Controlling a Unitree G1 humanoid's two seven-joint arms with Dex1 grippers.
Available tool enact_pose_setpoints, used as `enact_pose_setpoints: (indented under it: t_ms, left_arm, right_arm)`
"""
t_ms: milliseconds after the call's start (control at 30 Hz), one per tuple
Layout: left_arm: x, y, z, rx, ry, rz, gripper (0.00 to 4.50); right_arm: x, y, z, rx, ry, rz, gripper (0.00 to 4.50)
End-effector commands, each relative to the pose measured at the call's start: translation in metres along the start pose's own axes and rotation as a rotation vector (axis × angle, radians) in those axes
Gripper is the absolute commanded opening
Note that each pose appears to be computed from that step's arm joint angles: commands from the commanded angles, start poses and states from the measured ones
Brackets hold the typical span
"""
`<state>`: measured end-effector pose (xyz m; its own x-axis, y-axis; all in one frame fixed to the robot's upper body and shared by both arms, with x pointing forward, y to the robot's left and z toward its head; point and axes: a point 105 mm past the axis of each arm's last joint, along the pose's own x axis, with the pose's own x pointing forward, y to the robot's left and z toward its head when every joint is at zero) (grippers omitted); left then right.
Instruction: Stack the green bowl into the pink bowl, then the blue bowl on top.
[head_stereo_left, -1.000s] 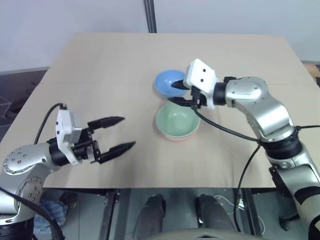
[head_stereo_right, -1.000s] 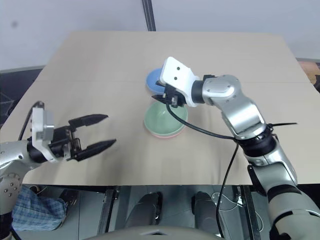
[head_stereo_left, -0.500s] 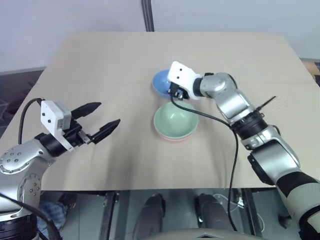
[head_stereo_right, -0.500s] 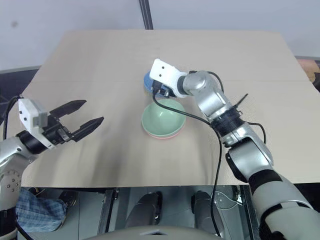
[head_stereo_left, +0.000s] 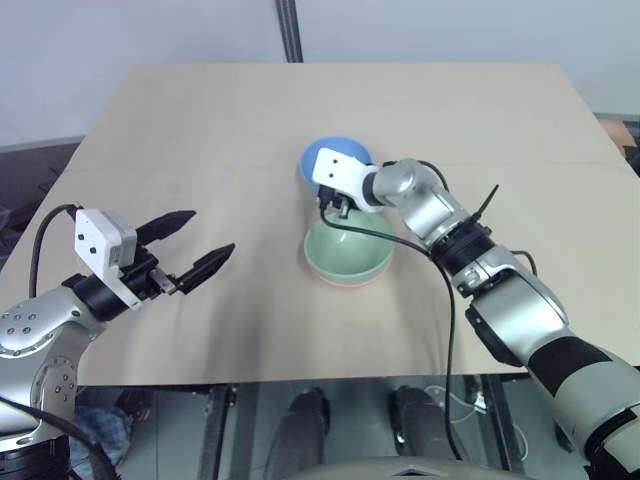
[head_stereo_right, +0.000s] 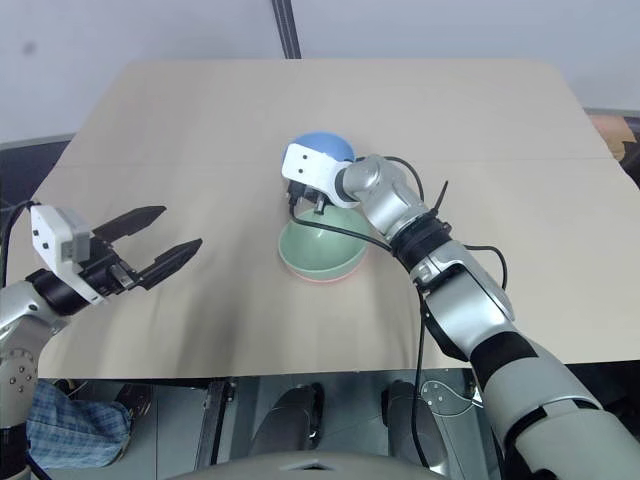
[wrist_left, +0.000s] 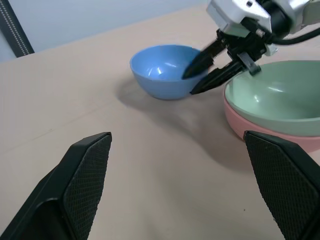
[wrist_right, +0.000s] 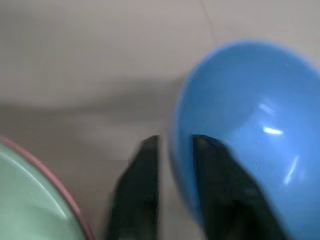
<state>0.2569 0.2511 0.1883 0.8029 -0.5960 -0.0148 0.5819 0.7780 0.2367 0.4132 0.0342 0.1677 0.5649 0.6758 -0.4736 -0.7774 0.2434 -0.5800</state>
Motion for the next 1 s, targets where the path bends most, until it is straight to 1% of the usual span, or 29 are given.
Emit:
enact_pose_setpoints:
  t_ms: [33,200,267,367,433,567,700,767,900,1000]
  left_arm:
    - [-0.004,0.001,0.014,0.054,-0.036,0.011,4.5]
    - [-0.002,0.001,0.013,0.053,-0.039,0.006,4.5]
    - [-0.001,0.0,0.013,0.057,-0.044,0.0,4.5]
    - [0.0,-0.005,0.017,0.055,-0.073,-0.03,4.5]
    - [0.001,-0.01,0.021,0.051,-0.091,-0.048,4.5]
    - [0.003,-0.018,0.027,0.05,-0.119,-0.084,4.5]
    - [0.004,-0.023,0.028,0.048,-0.129,-0.121,4.5]
    - [0.005,-0.027,0.029,0.041,-0.136,-0.159,4.5]
    - [0.007,-0.032,0.03,0.028,-0.135,-0.215,4.5]
    - [0.008,-0.034,0.027,0.031,-0.11,-0.262,4.5]
  right_arm:
    - [-0.005,-0.01,0.023,-0.047,-0.058,-0.029,0.03]
    - [-0.007,-0.012,0.028,-0.059,-0.086,-0.04,0.03]
    - [-0.014,-0.015,0.039,-0.079,-0.136,-0.048,0.03]
    - [-0.034,-0.015,0.055,-0.166,-0.222,-0.016,0.03]
    - [-0.046,-0.013,0.057,-0.193,-0.25,0.018,0.03]
    - [-0.082,0.002,0.066,-0.281,-0.367,0.1,0.03]
    - [-0.11,0.019,0.06,-0.319,-0.401,0.177,0.03]
    - [-0.123,0.031,0.051,-0.323,-0.396,0.227,0.03]
    - [-0.137,0.054,0.034,-0.325,-0.351,0.323,0.03]
    - [-0.14,0.062,0.027,-0.33,-0.32,0.36,0.03]
